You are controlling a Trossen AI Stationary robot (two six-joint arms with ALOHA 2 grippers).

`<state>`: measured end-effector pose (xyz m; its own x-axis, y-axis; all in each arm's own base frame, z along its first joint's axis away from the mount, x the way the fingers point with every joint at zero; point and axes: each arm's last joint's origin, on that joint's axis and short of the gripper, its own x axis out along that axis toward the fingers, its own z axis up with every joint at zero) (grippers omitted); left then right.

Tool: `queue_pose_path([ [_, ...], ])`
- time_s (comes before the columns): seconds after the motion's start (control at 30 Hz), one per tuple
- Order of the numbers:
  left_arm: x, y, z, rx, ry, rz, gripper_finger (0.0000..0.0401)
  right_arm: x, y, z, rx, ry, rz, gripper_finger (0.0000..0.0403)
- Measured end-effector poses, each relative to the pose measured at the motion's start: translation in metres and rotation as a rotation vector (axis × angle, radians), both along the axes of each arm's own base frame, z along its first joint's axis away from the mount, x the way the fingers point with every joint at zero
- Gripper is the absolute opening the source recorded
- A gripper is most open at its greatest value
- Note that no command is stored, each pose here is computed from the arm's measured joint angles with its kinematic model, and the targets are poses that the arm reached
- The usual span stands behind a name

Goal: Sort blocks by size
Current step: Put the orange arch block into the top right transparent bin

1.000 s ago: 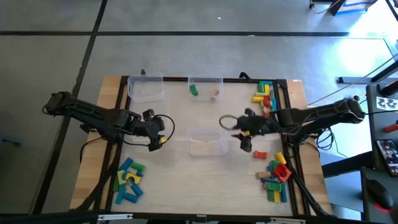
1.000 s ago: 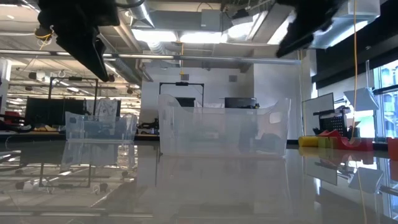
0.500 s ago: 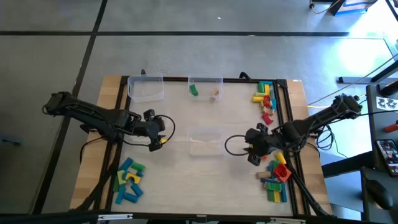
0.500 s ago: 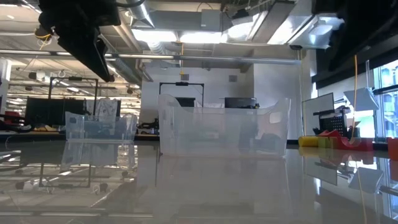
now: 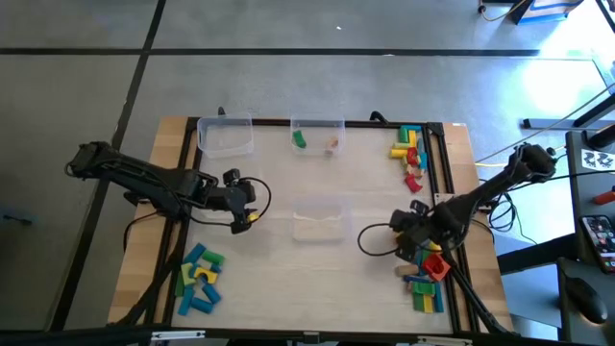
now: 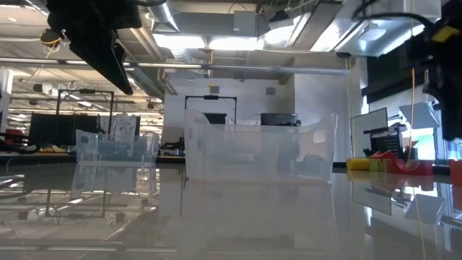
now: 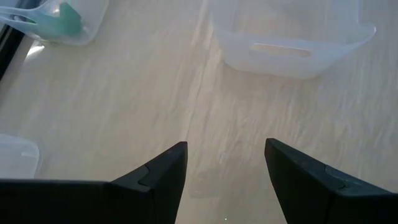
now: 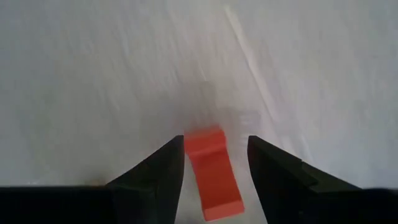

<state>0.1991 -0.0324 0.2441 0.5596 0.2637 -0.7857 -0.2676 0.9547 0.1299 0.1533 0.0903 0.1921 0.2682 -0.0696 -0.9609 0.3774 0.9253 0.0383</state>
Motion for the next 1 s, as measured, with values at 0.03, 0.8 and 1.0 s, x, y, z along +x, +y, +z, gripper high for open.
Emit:
queue_pose_path([
  [0.03, 0.000, 0.000, 0.000, 0.000, 0.000, 0.000, 0.0210, -0.001, -0.001, -0.004, 0.003, 0.009, 0.001, 0.0177],
  [0.8, 0.000, 0.000, 0.000, 0.001, 0.005, 0.001, 0.0210, -0.001, -0.001, -0.017, -0.008, -0.019, 0.067, 0.0214],
  [1.0, 0.000, 0.000, 0.000, 0.001, 0.005, 0.000, 0.0210, -0.002, -0.001, -0.017, 0.009, 0.008, 0.081, 0.0260],
])
